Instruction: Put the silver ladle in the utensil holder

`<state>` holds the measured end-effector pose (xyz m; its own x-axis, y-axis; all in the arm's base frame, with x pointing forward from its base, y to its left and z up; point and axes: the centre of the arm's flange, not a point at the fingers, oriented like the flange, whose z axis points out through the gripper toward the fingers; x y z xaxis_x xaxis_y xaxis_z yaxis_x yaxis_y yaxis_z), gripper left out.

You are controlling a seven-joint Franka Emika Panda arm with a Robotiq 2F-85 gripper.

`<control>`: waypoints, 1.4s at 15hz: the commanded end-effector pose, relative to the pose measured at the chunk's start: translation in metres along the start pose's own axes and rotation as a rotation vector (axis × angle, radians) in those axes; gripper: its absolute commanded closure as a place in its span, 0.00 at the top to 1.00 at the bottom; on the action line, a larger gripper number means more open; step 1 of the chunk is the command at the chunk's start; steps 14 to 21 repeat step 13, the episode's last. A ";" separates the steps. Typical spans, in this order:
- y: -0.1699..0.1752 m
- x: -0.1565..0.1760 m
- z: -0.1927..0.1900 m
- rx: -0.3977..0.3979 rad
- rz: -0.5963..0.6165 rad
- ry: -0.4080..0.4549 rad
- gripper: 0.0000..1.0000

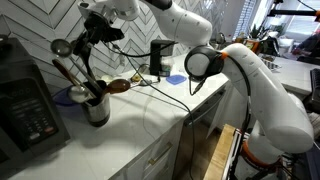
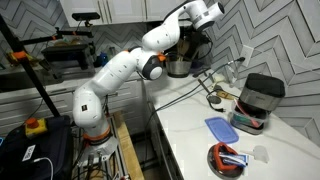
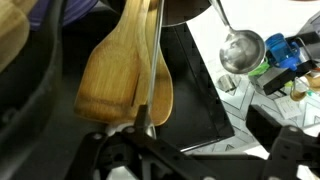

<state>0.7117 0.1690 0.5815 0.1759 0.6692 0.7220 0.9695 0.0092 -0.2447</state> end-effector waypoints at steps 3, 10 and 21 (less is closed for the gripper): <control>-0.062 0.039 -0.034 -0.206 -0.118 -0.129 1.00; -0.087 0.066 -0.093 -0.555 -0.145 0.045 1.00; -0.057 0.094 -0.115 -0.554 -0.152 0.058 1.00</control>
